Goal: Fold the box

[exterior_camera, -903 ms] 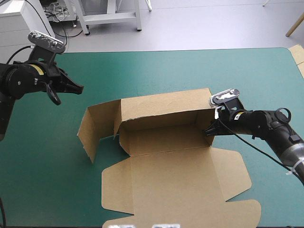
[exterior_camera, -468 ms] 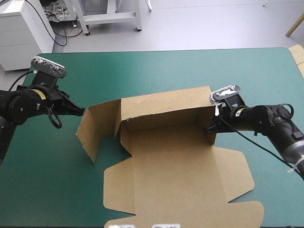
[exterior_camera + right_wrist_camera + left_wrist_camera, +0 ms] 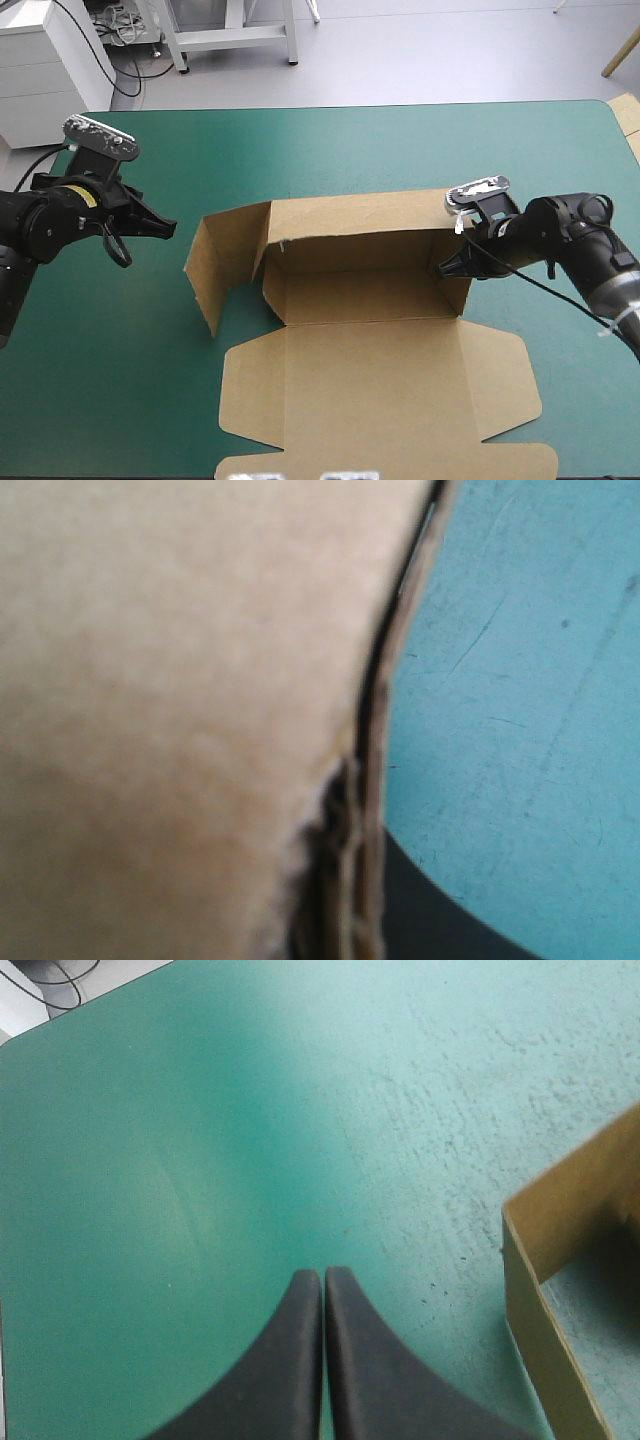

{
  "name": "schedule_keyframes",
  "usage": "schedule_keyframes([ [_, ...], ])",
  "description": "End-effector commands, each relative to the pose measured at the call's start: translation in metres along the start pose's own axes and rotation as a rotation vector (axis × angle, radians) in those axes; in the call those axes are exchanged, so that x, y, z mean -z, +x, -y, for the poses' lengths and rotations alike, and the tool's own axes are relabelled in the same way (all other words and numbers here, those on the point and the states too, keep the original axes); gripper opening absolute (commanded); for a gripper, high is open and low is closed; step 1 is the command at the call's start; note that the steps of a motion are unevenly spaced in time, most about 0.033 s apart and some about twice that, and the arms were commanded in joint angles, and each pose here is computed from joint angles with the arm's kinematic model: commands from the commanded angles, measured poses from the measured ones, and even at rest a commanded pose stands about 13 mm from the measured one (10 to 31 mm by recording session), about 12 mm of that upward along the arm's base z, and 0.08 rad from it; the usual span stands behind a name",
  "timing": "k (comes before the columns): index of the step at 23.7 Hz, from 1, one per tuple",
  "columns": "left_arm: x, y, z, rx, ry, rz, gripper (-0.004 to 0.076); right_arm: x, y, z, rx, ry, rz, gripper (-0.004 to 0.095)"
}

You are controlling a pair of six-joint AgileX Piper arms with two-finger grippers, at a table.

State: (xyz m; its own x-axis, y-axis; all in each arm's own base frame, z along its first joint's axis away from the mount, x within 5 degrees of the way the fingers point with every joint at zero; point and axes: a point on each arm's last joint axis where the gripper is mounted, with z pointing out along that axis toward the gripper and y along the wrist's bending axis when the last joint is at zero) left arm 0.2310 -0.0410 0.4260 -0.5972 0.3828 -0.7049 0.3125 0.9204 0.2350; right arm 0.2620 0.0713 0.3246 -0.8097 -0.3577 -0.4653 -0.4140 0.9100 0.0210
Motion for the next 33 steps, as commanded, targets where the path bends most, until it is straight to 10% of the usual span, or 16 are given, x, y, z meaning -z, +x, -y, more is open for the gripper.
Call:
schedule_keyframes([
  [1, 0.016, -0.009, -0.004, 0.011, -0.033, 0.107, -0.0008, -0.005, -0.014, 0.004, 0.007, 0.017, 0.057, -0.0020],
  [11, 0.016, -0.008, -0.004, 0.011, -0.033, 0.105, -0.0008, -0.056, -0.063, 0.019, 0.022, 0.039, 0.111, 0.0090],
  [18, 0.016, -0.008, -0.004, 0.011, -0.033, 0.105, -0.0008, -0.038, -0.104, 0.026, 0.053, 0.081, 0.198, 0.0826],
  [33, 0.016, -0.008, -0.004, 0.011, -0.033, 0.105, -0.0008, 0.104, -0.122, 0.022, 0.043, 0.208, 0.348, 0.0831],
])
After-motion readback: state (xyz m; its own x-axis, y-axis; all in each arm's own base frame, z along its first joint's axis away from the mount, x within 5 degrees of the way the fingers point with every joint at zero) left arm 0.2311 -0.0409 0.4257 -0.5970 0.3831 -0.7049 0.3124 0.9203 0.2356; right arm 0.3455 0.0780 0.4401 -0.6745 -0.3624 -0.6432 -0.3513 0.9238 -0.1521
